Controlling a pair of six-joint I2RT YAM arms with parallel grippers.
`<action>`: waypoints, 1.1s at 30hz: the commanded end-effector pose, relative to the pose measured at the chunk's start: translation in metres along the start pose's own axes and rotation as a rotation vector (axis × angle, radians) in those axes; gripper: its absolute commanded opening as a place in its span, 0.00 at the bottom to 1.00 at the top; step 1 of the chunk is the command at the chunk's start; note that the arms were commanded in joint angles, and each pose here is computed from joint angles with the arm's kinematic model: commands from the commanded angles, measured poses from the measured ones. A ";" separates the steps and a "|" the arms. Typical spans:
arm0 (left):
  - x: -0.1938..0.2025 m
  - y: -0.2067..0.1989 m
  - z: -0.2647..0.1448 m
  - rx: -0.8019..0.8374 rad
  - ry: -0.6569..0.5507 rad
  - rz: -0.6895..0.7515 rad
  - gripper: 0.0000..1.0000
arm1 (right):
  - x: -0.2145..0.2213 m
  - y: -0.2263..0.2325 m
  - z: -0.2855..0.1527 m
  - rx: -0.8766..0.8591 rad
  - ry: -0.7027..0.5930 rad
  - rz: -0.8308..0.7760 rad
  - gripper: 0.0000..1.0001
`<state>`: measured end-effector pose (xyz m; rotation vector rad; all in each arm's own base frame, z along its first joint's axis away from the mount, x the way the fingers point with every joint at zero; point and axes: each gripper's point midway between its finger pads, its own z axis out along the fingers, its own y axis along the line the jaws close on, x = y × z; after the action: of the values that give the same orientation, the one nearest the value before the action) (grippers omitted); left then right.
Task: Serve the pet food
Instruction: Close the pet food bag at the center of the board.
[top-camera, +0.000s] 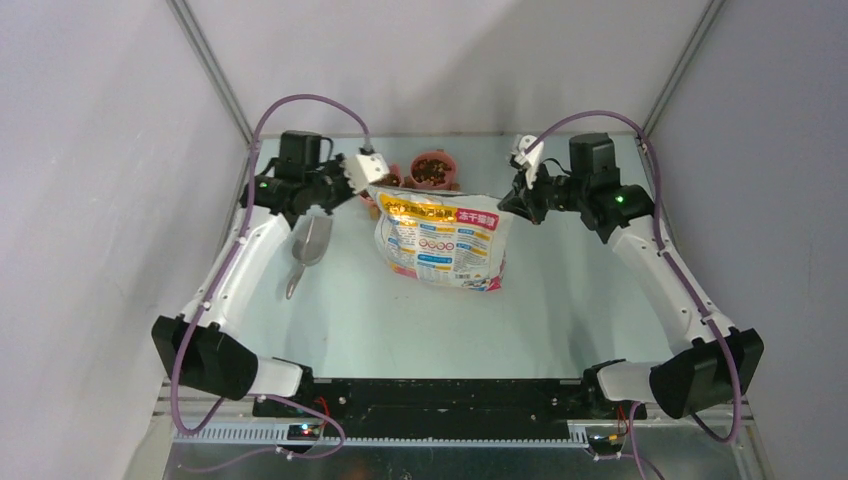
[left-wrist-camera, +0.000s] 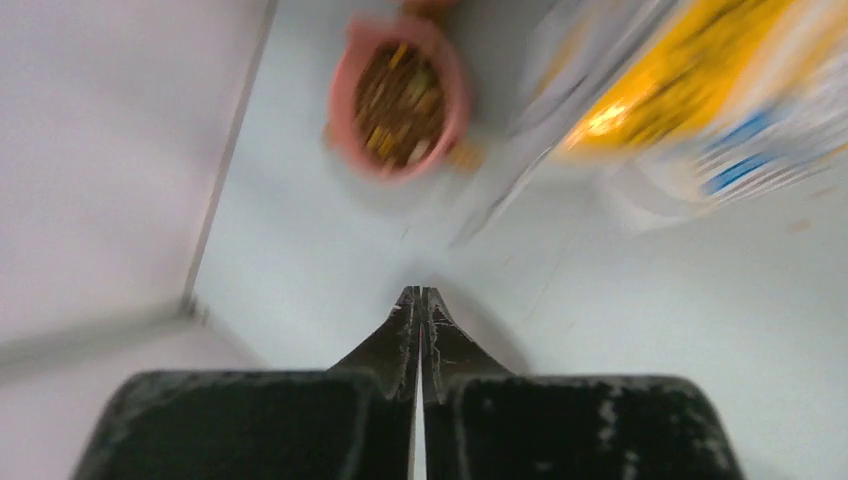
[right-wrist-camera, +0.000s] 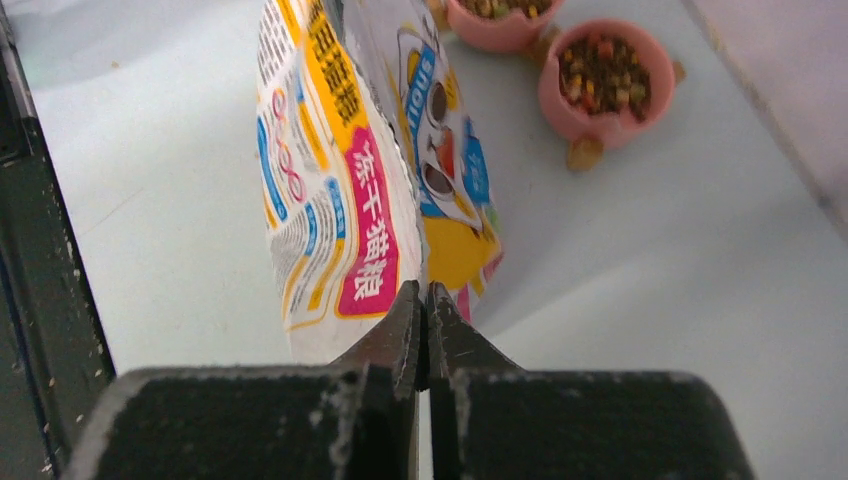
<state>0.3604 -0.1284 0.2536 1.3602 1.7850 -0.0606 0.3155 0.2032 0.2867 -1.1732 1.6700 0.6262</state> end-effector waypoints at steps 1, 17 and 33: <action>0.083 0.073 -0.069 -0.349 0.369 -0.042 0.00 | -0.009 -0.033 -0.052 0.226 0.040 -0.042 0.00; 0.041 0.084 -0.101 -0.531 0.137 -0.086 0.38 | -0.069 0.009 -0.056 0.059 -0.161 -0.049 0.66; -0.114 -0.011 -0.084 0.015 -0.662 -0.112 0.77 | -0.079 0.022 0.034 0.035 -0.002 -0.163 0.70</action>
<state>0.3272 -0.1292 0.3399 1.0161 1.4989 -0.2694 0.2946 0.2668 0.3315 -1.2642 1.5529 0.6514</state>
